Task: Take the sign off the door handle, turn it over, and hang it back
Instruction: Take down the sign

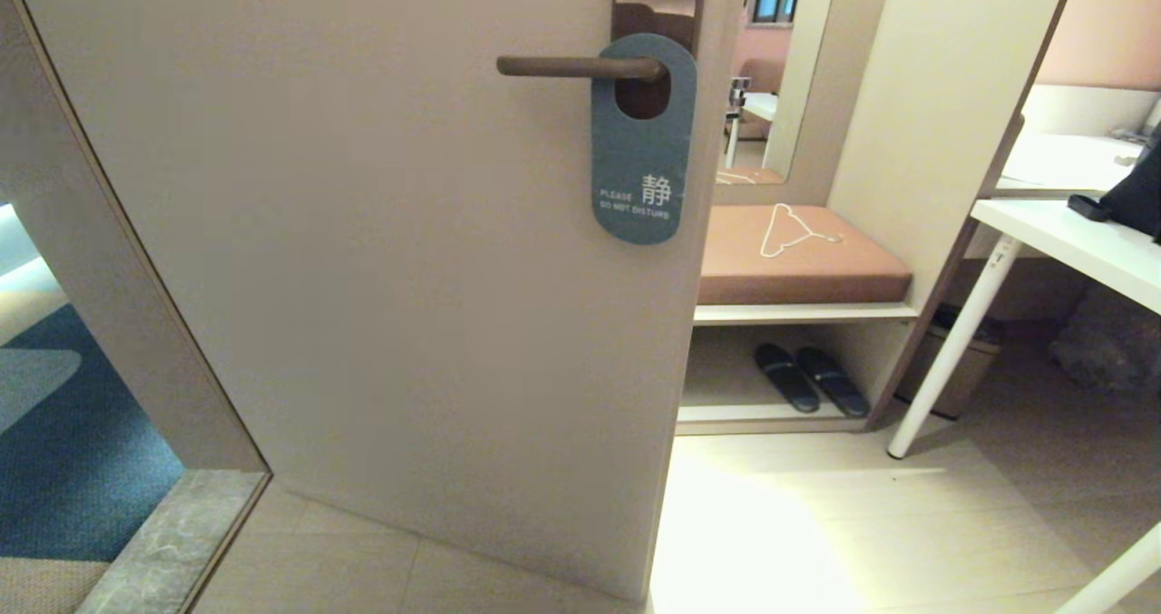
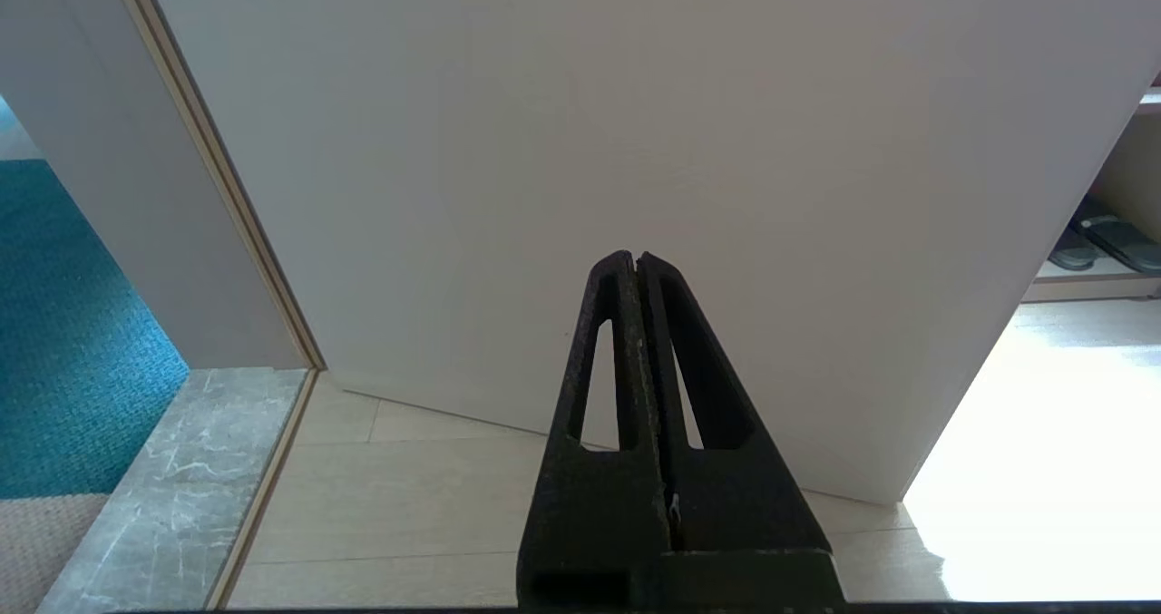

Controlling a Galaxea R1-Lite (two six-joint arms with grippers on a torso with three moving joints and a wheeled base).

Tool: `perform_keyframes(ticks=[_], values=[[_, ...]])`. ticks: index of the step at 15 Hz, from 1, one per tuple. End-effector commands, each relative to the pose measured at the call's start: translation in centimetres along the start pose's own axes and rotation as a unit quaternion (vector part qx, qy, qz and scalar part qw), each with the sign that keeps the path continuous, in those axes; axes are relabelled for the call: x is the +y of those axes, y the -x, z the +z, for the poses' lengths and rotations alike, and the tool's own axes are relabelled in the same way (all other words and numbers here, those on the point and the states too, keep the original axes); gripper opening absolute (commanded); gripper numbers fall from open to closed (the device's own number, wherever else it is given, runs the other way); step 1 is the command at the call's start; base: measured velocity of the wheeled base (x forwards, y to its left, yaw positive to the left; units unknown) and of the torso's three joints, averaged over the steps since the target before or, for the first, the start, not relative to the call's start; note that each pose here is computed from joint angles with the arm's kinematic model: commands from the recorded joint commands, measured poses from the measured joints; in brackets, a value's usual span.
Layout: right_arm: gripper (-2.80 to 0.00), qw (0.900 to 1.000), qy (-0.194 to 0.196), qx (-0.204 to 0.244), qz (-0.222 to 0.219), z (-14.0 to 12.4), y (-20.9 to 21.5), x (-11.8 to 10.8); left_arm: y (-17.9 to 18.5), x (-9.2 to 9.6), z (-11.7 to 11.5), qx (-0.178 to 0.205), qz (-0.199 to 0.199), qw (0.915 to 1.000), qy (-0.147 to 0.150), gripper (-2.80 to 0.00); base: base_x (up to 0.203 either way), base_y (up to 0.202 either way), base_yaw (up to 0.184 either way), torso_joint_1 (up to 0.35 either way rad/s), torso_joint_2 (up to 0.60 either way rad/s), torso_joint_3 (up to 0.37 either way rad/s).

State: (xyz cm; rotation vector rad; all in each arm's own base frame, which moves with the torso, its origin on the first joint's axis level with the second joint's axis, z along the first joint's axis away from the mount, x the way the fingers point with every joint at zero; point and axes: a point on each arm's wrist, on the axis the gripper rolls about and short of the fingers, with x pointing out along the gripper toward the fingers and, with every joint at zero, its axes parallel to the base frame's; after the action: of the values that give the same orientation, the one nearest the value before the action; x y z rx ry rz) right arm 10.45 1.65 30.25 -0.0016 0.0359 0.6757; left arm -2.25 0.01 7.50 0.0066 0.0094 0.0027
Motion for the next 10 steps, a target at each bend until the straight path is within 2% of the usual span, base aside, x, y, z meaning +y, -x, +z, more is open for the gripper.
perform_keyframes(ticks=[1,4,5,10], values=[[-2.8,0.998,-0.01,0.05,0.048,-1.1,-3.9,-2.2,0.0,0.0,0.0,0.0,0.0,1.0,0.0,-2.8,0.0,0.0,0.0,0.0,0.0,0.0],[-2.8,0.991,-0.019,0.08,0.103,-2.1,-6.8,-2.8,0.0,0.0,0.0,0.0,0.0,1.0,0.0,-2.8,0.0,0.0,0.0,0.0,0.0,0.0],[0.0,0.99,-0.022,0.084,0.112,-2.1,-7.7,-3.0,0.0,0.0,0.0,0.0,0.0,1.0,0.0,-2.8,0.0,0.0,0.0,0.0,0.0,0.0],[0.0,0.989,-0.019,0.078,0.124,-0.3,-11.9,-4.9,0.0,0.0,0.0,-0.001,-0.001,1.0,0.0,-2.8,0.0,0.0,0.0,0.0,0.0,0.0]])
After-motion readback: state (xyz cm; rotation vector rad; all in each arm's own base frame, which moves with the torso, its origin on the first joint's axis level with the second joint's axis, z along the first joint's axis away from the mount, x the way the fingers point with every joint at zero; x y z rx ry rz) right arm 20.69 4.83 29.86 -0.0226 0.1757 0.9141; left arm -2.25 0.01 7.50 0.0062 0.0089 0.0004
